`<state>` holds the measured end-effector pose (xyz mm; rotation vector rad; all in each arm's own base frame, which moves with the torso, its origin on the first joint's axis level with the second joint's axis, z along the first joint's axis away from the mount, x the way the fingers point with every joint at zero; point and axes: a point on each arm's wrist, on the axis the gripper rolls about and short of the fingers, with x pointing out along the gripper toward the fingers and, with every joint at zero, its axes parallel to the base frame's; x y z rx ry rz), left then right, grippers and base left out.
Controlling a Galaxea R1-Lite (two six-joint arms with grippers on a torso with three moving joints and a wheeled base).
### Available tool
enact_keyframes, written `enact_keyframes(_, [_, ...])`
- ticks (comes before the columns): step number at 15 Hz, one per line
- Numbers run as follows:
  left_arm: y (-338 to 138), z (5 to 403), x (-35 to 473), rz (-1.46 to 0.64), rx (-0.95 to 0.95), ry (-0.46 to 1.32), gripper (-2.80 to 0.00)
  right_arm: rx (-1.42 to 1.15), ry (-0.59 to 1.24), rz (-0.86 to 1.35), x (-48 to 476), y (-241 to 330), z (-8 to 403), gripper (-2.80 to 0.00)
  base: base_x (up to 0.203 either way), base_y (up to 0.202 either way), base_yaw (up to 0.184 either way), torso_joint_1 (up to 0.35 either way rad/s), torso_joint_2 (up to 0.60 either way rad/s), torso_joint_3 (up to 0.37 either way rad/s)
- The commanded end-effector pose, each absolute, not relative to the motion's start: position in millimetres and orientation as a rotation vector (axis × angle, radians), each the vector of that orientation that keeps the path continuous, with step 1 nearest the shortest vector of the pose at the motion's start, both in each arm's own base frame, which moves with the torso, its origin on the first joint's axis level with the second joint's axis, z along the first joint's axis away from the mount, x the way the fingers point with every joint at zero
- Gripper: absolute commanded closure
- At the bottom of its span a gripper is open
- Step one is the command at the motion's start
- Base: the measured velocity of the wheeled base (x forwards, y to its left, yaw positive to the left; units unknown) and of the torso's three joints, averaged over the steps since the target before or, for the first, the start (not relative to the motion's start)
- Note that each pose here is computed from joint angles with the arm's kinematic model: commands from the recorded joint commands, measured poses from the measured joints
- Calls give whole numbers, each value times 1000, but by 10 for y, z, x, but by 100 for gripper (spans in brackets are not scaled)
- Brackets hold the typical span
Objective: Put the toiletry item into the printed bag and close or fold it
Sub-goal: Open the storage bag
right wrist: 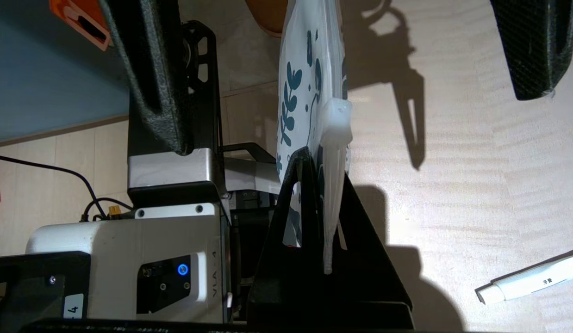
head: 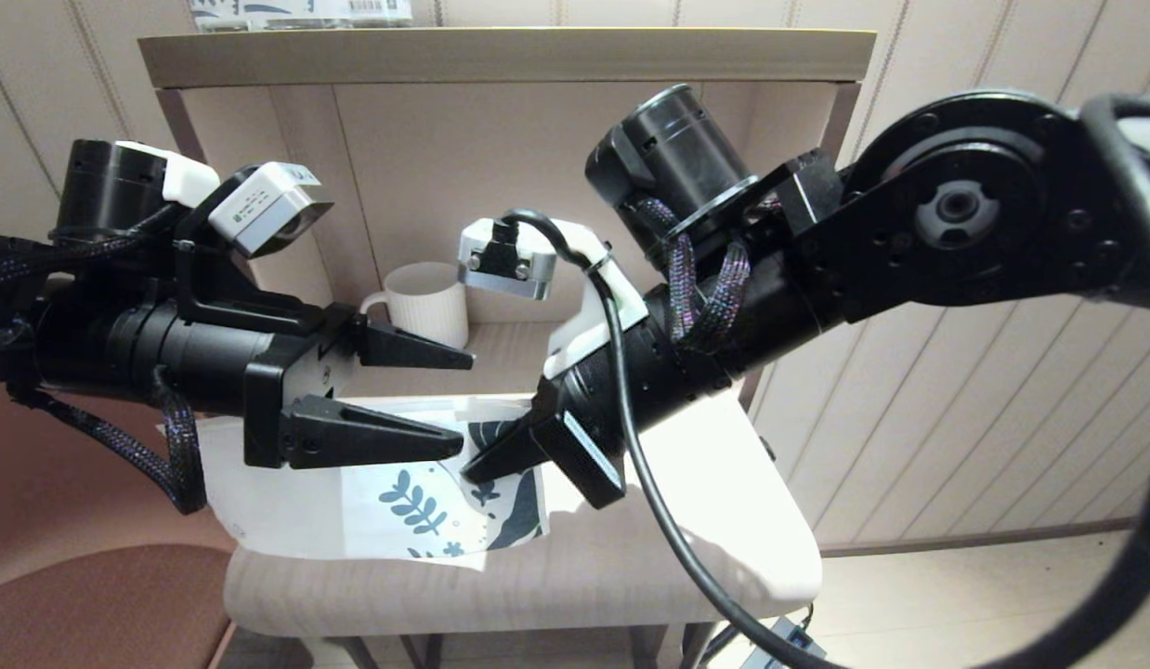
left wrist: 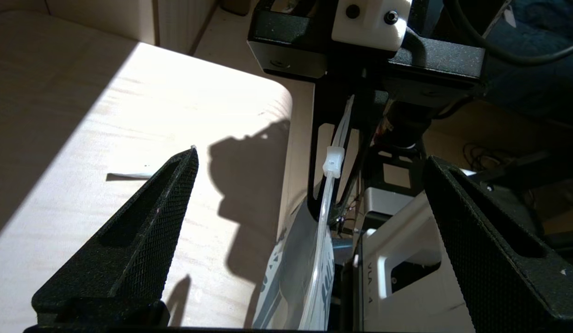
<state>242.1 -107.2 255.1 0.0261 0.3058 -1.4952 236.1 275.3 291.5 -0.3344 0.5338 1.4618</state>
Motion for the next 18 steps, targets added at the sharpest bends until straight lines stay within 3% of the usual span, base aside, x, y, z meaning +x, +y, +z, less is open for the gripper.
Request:
enact_keyframes(1, [-1069,2559,2406,-1501,26,301,-280,-335,536,1465,2360,2750,2911,0,0,0,0,0,0,0])
enact_keyframes(6, [-1079,2532,2399,-1506,30,302,-280,-335,535,1467,2360,2757,2909,0,0,0,0,0,0,0])
enact_keyframes(7, [-1076,2529,2401,-1505,32,300,0,-335,536,1467,2360,2758,2907,0,0,0,0,0,0,0])
enact_keyframes(18, [-1115,2565,2341,-1511,48,291,0,-333,524,1468,2357,2763,2920,0,0,0,0,0,0,0])
